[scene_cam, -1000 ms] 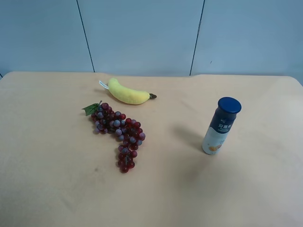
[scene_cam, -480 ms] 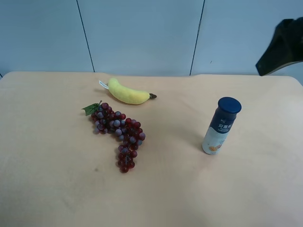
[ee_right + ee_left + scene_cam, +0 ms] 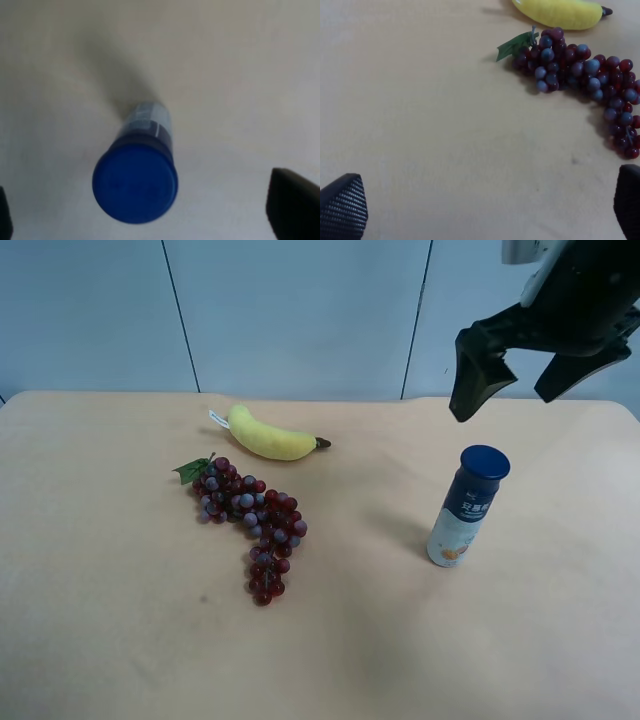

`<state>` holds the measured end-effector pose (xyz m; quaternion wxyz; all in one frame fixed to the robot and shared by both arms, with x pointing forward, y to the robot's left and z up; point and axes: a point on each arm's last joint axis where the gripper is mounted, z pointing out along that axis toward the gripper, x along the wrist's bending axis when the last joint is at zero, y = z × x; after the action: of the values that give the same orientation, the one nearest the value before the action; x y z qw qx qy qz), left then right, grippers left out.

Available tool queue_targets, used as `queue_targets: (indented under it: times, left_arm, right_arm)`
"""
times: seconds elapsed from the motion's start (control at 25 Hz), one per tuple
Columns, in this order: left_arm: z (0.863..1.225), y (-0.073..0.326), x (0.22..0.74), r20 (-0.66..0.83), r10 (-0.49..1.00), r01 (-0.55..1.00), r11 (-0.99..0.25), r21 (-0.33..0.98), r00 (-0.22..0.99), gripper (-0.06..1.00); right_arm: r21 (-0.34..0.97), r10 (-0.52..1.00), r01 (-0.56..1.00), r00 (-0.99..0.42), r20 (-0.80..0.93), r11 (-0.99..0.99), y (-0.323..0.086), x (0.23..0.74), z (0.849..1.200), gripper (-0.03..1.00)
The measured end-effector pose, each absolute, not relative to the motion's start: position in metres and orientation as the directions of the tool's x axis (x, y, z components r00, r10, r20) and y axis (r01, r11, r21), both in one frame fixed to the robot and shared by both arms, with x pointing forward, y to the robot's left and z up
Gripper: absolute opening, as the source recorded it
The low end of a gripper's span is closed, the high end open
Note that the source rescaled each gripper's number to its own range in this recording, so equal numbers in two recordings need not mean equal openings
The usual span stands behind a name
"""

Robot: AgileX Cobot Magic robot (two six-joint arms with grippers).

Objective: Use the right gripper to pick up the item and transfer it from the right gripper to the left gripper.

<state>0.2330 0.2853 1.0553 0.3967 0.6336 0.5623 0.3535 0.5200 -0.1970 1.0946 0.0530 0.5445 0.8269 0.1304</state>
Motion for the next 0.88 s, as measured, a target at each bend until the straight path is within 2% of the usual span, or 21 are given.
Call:
queue_targets:
  times: [0.88]
  left_arm:
    - [1.055,0.285,0.233,0.002,0.993,0.432,-0.053,0.900,0.118,1.00]
  right_arm:
    - [0.069,0.919,0.924,-0.382,0.096,0.377,-0.188,0.541,1.034,1.00]
